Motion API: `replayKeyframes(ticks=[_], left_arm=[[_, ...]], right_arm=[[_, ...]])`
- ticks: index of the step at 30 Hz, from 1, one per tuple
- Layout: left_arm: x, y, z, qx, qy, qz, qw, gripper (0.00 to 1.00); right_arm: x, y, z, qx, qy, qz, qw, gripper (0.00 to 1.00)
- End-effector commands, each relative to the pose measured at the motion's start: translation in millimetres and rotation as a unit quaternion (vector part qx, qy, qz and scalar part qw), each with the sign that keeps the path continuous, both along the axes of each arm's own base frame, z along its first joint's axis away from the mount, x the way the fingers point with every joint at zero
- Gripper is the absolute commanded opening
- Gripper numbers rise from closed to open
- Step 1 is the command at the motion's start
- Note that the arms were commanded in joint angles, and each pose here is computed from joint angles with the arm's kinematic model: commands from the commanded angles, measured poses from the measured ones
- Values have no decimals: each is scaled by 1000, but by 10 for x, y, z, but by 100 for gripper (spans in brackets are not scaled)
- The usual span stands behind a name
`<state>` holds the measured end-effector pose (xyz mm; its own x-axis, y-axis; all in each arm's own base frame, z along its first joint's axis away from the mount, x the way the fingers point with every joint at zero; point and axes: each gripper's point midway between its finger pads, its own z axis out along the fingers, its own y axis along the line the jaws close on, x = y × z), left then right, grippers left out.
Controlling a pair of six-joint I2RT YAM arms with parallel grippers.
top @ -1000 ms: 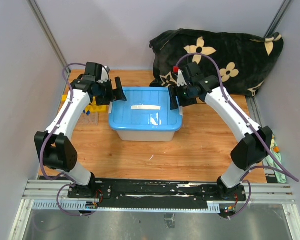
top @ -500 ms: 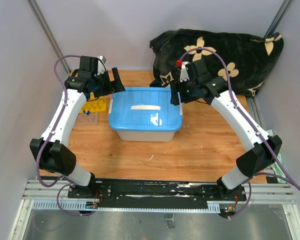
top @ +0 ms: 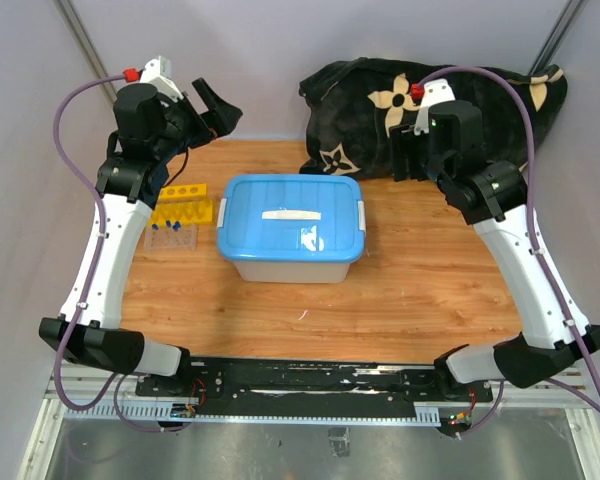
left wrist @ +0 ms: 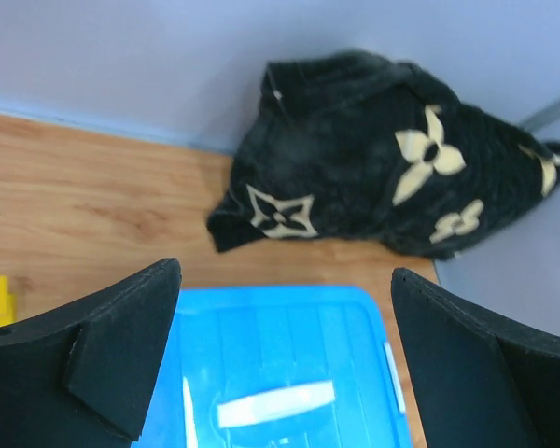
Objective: Organize the chemistry lab equipment
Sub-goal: Reset both arms
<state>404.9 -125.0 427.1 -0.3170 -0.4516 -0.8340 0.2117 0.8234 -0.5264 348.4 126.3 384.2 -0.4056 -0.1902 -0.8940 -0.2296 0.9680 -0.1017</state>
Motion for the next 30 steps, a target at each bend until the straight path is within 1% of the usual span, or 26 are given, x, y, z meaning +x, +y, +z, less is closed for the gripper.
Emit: replayKeyframes(ticks=[1, 3, 5, 6, 8, 10, 11, 13, 14, 17, 20, 22, 24, 26, 28, 30], left_arm=[[141, 372, 172, 30, -23, 130, 991, 99], [124, 620, 84, 83, -15, 203, 976, 99], [86, 851, -42, 133, -6, 256, 958, 99], [76, 946, -138, 172, -3, 267, 948, 99], [25, 1095, -261, 220, 2, 287, 932, 99], [-31, 1214, -304, 245, -6, 308, 919, 99], [-79, 1254, -300, 248, -12, 314, 916, 99], [-127, 1308, -287, 232, -24, 320, 918, 99], [-122, 1333, -306, 218, -26, 313, 924, 99], [-131, 1414, -317, 180, -28, 309, 933, 99], [-118, 1458, -462, 188, -18, 306, 933, 99], [-92, 1496, -666, 201, -2, 304, 931, 99], [-66, 1548, -906, 202, 17, 297, 933, 99], [-50, 1639, -1097, 183, 30, 286, 940, 99], [-44, 1751, -1205, 145, 30, 273, 951, 99], [-73, 1899, -1276, 130, 30, 283, 950, 99]], right_arm=[[-23, -873, -69, -147, -3, -169, 974, 76], [-54, -1002, -173, -162, 17, -190, 968, 77], [-72, -995, -287, -149, 34, -184, 971, 78], [-82, -925, -328, -132, 41, -168, 976, 78], [-111, -672, -340, -76, 46, -110, 990, 78], [-134, -496, -294, -32, 30, -72, 996, 77], [-144, -477, -266, -19, 18, -69, 997, 77], [-147, -489, -218, -9, -2, -73, 997, 77], [-145, -503, -195, -8, -9, -77, 997, 77], [-134, -578, -219, -24, -5, -94, 995, 77], [-112, -688, -378, -57, 12, -117, 991, 78], [-95, -762, -656, -74, 40, -128, 988, 78], [-72, -876, -891, -57, 62, -147, 986, 78], [-90, -1100, -1216, -28, 96, -179, 979, 78], [-112, -1269, -1365, 1, 105, -200, 974, 78], [-145, -1441, -1443, 10, 106, -223, 969, 77]])
